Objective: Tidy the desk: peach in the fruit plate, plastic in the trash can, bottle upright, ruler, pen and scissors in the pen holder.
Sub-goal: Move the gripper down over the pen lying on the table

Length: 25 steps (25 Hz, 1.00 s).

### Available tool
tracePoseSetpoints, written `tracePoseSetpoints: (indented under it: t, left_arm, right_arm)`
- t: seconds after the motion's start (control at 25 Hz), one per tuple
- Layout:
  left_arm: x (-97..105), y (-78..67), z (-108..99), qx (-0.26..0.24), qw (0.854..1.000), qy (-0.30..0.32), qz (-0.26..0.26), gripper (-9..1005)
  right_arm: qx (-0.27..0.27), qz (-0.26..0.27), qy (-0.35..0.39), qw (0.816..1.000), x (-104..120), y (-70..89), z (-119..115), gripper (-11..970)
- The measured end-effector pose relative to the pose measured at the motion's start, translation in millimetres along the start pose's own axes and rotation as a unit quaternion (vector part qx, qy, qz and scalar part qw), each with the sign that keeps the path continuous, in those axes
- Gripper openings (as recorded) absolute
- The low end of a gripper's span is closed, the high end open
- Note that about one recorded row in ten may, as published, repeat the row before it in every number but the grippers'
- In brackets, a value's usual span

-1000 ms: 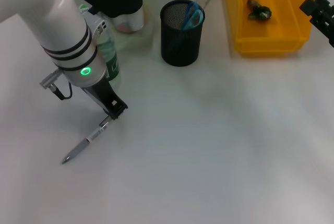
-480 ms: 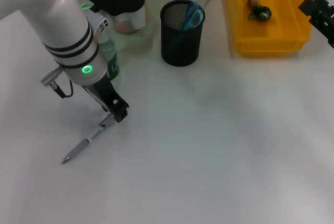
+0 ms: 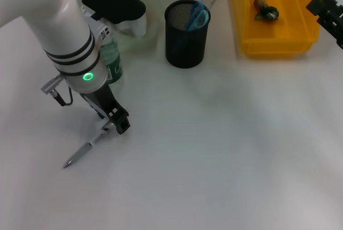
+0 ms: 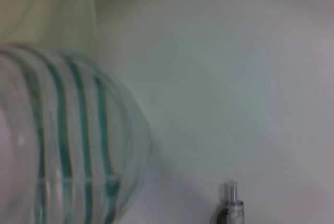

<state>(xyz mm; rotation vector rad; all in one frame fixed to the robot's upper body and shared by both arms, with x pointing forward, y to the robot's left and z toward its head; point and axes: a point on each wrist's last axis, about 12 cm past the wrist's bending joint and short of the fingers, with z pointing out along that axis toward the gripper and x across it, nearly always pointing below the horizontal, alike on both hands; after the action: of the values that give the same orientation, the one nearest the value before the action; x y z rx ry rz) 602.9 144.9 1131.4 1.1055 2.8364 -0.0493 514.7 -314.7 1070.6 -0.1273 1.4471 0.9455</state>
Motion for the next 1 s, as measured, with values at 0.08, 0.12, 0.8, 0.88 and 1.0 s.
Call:
tracePoseSetpoints:
  t: [0.08, 0.12, 0.8, 0.88, 1.0]
  left_arm:
    - [-0.3, 0.2, 0.0, 0.000, 1.000, -0.002, 0.000, 550]
    - [-0.2, 0.3, 0.2, 0.000, 1.000, -0.002, 0.001, 552]
    - [1.6, 2.0, 4.3, -0.005, 1.000, 0.005, 0.000, 546]
    - [1.7, 2.0, 4.4, -0.005, 1.000, 0.005, -0.001, 545]
    - [1.7, 2.1, 4.6, -0.005, 1.000, 0.005, 0.000, 545]
  right_arm:
    - [0.000, 0.000, 0.000, 1.000, 0.0, 0.0, 0.1, 651]
    - [0.000, 0.000, 0.001, 1.000, 0.1, 0.1, 0.2, 651]
    - [0.000, 0.000, 0.001, 1.000, 0.5, 0.1, 0.0, 652]
    - [0.000, 0.000, 0.001, 1.000, 0.5, 0.2, 0.1, 652]
    - [0.000, 0.000, 0.001, 1.000, 0.5, 0.2, 0.1, 652]
